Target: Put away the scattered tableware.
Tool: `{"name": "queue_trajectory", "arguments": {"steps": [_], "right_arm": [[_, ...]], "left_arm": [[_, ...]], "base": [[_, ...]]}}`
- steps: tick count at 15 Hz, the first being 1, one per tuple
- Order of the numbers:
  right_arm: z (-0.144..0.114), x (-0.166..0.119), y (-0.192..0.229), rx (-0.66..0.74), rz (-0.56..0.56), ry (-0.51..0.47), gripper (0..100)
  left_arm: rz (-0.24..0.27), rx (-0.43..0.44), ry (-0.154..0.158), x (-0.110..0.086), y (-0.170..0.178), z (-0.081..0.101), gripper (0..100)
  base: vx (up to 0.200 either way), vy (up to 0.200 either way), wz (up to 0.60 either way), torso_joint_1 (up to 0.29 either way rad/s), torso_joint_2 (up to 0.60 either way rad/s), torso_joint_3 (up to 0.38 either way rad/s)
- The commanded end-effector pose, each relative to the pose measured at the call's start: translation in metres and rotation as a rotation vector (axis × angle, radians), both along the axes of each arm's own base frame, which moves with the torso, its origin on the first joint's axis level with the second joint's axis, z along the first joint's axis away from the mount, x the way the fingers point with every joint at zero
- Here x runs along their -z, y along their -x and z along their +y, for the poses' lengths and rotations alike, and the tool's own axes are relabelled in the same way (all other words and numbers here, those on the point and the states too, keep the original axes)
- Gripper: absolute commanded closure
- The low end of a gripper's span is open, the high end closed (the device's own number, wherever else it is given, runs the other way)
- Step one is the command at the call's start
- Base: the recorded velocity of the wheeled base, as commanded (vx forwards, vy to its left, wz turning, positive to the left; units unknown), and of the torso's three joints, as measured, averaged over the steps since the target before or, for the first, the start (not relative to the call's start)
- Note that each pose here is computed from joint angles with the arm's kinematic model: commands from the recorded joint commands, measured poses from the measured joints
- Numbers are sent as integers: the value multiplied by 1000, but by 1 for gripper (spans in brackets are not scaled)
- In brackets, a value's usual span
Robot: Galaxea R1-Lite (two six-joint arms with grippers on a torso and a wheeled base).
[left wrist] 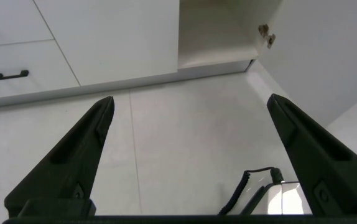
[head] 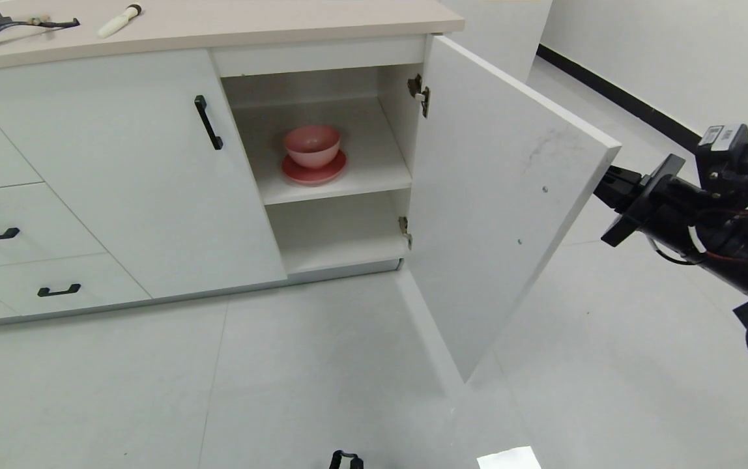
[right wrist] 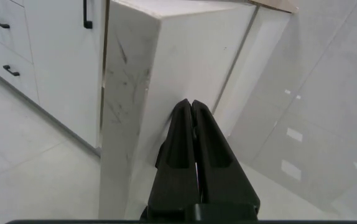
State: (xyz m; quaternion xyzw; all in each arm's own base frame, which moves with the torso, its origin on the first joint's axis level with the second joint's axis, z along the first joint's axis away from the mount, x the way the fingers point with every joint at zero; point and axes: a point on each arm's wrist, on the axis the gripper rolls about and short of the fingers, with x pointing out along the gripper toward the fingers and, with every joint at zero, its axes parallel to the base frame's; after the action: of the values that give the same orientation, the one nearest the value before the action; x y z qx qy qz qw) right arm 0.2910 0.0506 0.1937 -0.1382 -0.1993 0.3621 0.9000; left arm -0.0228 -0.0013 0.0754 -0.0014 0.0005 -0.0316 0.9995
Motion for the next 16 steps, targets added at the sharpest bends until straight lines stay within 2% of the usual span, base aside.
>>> {"name": "queue_trajectory", "arguments": {"steps": [1, 4, 8, 16], "right_arm": [[2, -1, 1, -9, -3, -1, 100], [15, -1, 4, -50, -1, -3, 100], [46, -1, 9, -119, 9, -23, 100], [92, 10, -8, -230, 15, -24, 100]], "left_arm": [[2, 0, 0, 0, 0, 0, 0], [1, 0, 0, 0, 0, 0, 0], [1, 0, 0, 0, 0, 0, 0], [2, 0, 0, 0, 0, 0, 0]], "base": [[0, 0, 0, 0, 0, 0], [0, 0, 0, 0, 0, 0], [0, 0, 0, 0, 0, 0], [0, 0, 0, 0, 0, 0]]}}
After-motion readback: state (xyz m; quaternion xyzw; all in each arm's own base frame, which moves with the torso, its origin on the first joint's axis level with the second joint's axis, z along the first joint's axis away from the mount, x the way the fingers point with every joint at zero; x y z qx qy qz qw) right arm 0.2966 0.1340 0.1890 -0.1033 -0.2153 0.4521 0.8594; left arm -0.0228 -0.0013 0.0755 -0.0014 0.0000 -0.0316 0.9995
